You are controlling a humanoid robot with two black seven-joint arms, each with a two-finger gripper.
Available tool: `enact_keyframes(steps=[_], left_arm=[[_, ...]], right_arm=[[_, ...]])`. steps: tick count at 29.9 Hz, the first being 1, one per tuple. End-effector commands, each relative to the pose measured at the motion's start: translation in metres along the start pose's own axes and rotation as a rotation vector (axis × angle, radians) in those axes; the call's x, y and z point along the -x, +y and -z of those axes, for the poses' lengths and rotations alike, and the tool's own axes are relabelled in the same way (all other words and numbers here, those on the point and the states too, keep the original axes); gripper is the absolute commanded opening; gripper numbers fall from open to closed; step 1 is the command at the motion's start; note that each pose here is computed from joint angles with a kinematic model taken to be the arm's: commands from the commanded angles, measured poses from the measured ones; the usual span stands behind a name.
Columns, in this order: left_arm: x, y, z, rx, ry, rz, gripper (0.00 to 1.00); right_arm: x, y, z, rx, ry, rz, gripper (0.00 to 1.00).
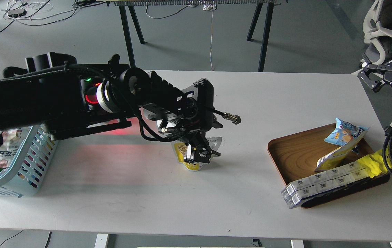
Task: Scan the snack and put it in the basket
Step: 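Grasp the yellow packet with the left gripper and lift it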
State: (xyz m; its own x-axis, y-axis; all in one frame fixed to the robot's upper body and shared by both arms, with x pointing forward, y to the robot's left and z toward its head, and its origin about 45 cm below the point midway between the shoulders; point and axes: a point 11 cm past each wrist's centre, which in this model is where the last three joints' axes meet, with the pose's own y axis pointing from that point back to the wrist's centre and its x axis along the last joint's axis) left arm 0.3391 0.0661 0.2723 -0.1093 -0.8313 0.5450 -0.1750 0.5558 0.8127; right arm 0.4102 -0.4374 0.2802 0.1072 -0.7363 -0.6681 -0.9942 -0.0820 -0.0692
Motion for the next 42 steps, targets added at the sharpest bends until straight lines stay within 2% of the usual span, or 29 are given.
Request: enact_keyframes(steps=[1, 6, 9, 14, 22, 26, 29, 37, 42], left_arm=[[0.006, 0.002, 0.006, -0.016, 0.014, 0.011, 0.62], [0.029, 0.007, 0.011, -0.036, 0.066, 0.035, 0.49], [0.036, 0.011, 0.017, -0.055, 0.085, 0.046, 0.47], [0.038, 0.012, 0.018, -0.056, 0.088, 0.048, 0.29], [0.048, 0.010, 0.014, -0.047, 0.108, 0.059, 0.27], [0.047, 0.011, 0.015, -0.048, 0.106, 0.058, 0.19], [0.049, 0.014, 0.017, -0.056, 0.109, 0.060, 0.05], [0.059, 0.020, 0.018, -0.064, 0.125, 0.071, 0.00], [0.059, 0.017, 0.003, -0.005, 0.110, 0.077, 0.00]], right_arm=[[0.009, -0.009, -0.004, -0.020, -0.029, 0.023, 0.99], [0.011, -0.016, -0.016, -0.015, -0.045, 0.028, 0.99], [0.010, -0.015, -0.021, -0.008, -0.050, 0.025, 0.99], [0.009, -0.015, -0.021, -0.010, -0.050, 0.024, 0.99], [0.008, -0.016, -0.016, -0.023, -0.045, 0.020, 0.99], [0.007, -0.016, -0.016, -0.023, -0.043, 0.020, 0.99], [0.004, -0.015, -0.013, -0.030, -0.036, 0.012, 0.99], [0.005, -0.017, -0.011, -0.036, -0.035, 0.014, 0.99], [0.002, -0.017, -0.008, -0.045, -0.027, 0.008, 0.99]])
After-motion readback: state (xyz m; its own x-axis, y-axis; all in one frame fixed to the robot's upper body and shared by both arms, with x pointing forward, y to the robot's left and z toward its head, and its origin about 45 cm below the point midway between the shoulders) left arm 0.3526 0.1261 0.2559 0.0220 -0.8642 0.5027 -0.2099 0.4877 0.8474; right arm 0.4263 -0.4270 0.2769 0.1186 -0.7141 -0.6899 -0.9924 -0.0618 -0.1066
